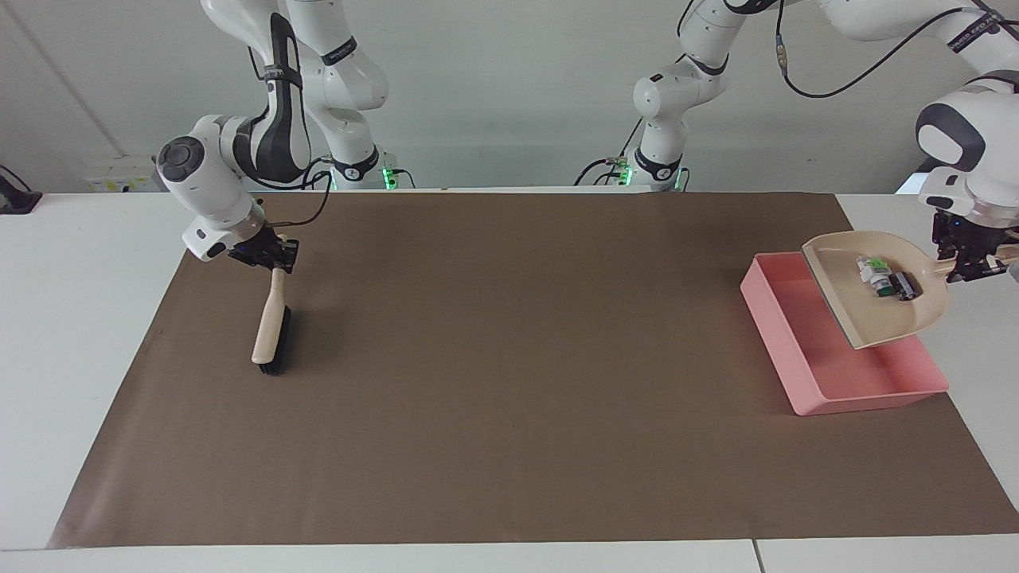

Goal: Clean e-waste and dump in bin
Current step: 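Tip the dustpan into the pink bin with the left gripper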

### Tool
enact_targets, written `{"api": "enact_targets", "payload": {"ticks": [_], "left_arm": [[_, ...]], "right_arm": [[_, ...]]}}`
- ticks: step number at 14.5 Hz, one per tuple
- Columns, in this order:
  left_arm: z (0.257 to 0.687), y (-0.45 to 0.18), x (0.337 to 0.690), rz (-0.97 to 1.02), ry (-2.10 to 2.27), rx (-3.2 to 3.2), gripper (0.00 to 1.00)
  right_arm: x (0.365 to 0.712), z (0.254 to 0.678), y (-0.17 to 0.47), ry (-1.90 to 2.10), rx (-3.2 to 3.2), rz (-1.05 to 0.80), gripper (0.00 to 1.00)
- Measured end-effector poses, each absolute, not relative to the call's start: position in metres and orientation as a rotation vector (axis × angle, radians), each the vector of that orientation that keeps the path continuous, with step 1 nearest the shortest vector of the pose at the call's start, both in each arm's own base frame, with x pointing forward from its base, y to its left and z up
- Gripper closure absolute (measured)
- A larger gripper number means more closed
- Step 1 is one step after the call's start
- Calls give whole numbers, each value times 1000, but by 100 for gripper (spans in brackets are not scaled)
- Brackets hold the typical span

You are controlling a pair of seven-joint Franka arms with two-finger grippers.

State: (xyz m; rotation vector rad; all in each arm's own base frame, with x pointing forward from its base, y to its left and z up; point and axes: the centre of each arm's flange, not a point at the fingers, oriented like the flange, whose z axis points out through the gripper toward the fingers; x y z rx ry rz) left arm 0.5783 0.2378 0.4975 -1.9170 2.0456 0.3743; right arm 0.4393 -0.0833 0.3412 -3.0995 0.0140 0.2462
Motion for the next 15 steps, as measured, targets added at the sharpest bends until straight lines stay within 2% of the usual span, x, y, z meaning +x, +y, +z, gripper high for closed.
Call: {"api": "enact_targets", "payload": {"ticks": [4,5,8,9,11,12,15], "left_arm": [[491,238,581,584,2053,-1745,68],[487,234,582,632,2034,-1715,68],[473,217,585,743,1930,-1656,68],[466,209,586,764,1889,-1645,68],[458,197,586,793,1809,-1620,68],[456,193,586,804,1779,-1602,68],[461,184,587,843,1698,-1540,68]], "right_arm": [[436,341,-82,13,-3100,242,73],[435,340,-82,13,-3099,245,66],[437,341,-82,7,-3100,241,37],[440,345,-82,2,-3102,232,24],[455,367,-86,3,-3114,172,4],[468,387,-89,5,-3124,111,0],[497,460,-95,6,-3142,-26,0]]}}
